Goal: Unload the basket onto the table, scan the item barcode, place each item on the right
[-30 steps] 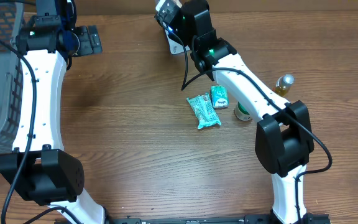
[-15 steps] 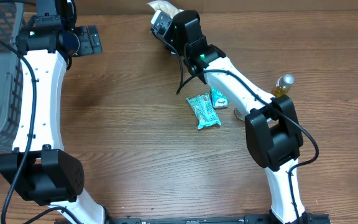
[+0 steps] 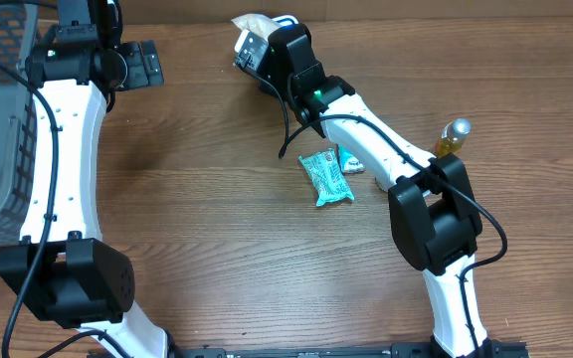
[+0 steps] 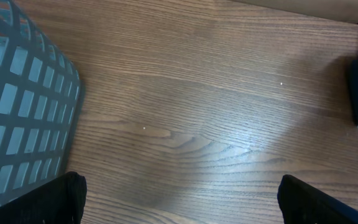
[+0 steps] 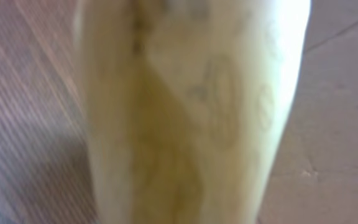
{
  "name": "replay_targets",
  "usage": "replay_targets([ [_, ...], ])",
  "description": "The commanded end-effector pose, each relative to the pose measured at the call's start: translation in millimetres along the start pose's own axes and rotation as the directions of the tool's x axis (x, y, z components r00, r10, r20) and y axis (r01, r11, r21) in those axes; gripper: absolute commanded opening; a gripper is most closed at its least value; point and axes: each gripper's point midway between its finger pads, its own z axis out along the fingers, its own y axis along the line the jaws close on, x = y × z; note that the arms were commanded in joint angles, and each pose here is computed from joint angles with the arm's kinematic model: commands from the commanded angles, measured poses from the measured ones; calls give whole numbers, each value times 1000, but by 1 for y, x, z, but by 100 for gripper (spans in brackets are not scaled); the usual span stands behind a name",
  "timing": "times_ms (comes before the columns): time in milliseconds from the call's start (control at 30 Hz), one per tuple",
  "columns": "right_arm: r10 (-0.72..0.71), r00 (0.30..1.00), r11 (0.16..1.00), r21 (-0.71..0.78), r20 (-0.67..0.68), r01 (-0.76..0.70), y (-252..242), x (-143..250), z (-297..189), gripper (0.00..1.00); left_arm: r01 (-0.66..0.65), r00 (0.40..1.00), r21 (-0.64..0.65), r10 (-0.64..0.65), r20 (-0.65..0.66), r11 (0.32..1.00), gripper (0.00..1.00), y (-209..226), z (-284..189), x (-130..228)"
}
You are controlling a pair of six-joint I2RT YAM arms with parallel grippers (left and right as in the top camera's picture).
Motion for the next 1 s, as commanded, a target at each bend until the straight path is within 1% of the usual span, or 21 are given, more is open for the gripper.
replay_targets([
  [0,110,993,991,68,51,-113,-29,-17,-15,4,-13,1000,-2,13,-5,1000,100,-3,4,-1],
  [100,223,967,968,92,125,-235,-51,-40,-40,3,-13,1000,-2,13,-5,1000,100,-3,4,-1],
  [200,344,921,927,93,185,-365,-73,-59,-71,4,-13,1000,-1,13,-5,1000,100,-3,4,-1],
  [267,424,886,894,68,187,-442,-77,-64,-88,4,-13,1000,-2,13,-5,1000,100,-3,4,-1],
  [333,487,859,869,13,156,-495,-71,-63,-100,4,-13,1000,-1,13,-5,1000,100,-3,4,-1],
  [400,568,820,822,-90,64,-563,-49,-55,-109,4,-13,1000,-2,13,-5,1000,100,-3,4,-1],
  [500,639,764,735,-225,-88,-640,-11,-43,-118,4,-13,1000,-2,13,-5,1000,100,-3,4,-1],
  [533,651,747,703,-265,-135,-660,1,-40,-121,4,-13,1000,-2,13,-5,1000,99,-3,4,-1],
  [667,640,677,520,-444,-364,-730,58,-32,-147,4,-13,1000,-2,13,-5,1000,100,-3,4,-1],
  [733,608,652,444,-486,-453,-753,78,-27,-161,4,-13,1000,-2,13,-5,1000,100,-3,4,-1],
  [800,570,623,395,-486,-536,-779,92,-17,-174,4,-14,1000,-2,14,-5,1000,100,-3,4,-1],
  [967,499,562,364,-428,-660,-827,112,9,-190,4,-13,1000,-2,13,-5,1000,100,-3,4,-1],
])
